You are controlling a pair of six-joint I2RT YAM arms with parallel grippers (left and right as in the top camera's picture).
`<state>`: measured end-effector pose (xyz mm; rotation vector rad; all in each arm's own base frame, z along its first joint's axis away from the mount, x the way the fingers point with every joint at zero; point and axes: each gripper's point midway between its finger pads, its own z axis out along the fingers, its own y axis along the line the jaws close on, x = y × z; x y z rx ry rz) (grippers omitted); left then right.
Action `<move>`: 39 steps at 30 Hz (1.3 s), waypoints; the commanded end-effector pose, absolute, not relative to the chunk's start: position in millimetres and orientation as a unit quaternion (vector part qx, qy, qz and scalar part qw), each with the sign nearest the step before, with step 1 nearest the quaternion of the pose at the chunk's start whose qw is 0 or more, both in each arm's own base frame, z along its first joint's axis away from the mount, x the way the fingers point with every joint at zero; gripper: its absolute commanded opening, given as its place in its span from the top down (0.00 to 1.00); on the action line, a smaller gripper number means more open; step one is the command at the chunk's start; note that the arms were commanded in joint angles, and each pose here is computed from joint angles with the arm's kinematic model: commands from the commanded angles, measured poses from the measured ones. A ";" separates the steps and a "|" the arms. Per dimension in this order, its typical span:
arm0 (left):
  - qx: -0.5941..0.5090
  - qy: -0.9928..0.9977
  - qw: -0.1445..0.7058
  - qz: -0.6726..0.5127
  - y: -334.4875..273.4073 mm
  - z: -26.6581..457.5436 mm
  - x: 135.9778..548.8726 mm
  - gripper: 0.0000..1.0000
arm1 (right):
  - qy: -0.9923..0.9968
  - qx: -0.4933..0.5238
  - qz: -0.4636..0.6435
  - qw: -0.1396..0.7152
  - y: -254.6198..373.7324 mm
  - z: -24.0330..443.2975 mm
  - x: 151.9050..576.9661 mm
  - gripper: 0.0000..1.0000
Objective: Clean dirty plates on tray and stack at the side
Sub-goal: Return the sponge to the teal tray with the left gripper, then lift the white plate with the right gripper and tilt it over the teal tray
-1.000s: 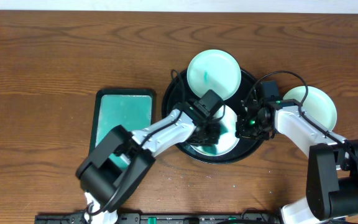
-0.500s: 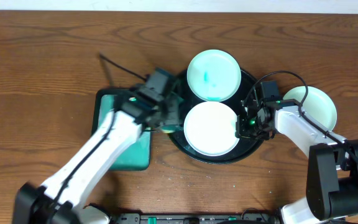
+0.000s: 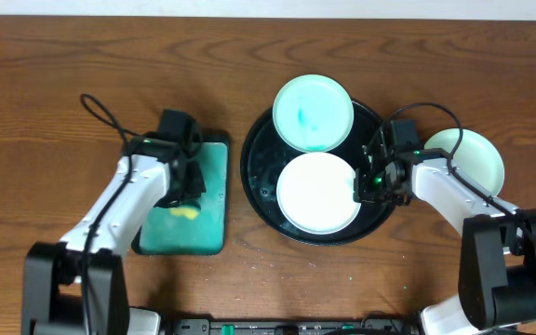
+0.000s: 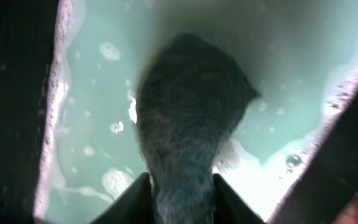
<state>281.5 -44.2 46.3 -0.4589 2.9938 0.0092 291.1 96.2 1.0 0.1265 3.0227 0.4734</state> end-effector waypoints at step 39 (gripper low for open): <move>-0.097 0.865 0.447 -0.207 -51.7 288.6 180.4 0.20 | 0.662 -0.351 -0.119 0.651 367.3 297.9 311.9 0.99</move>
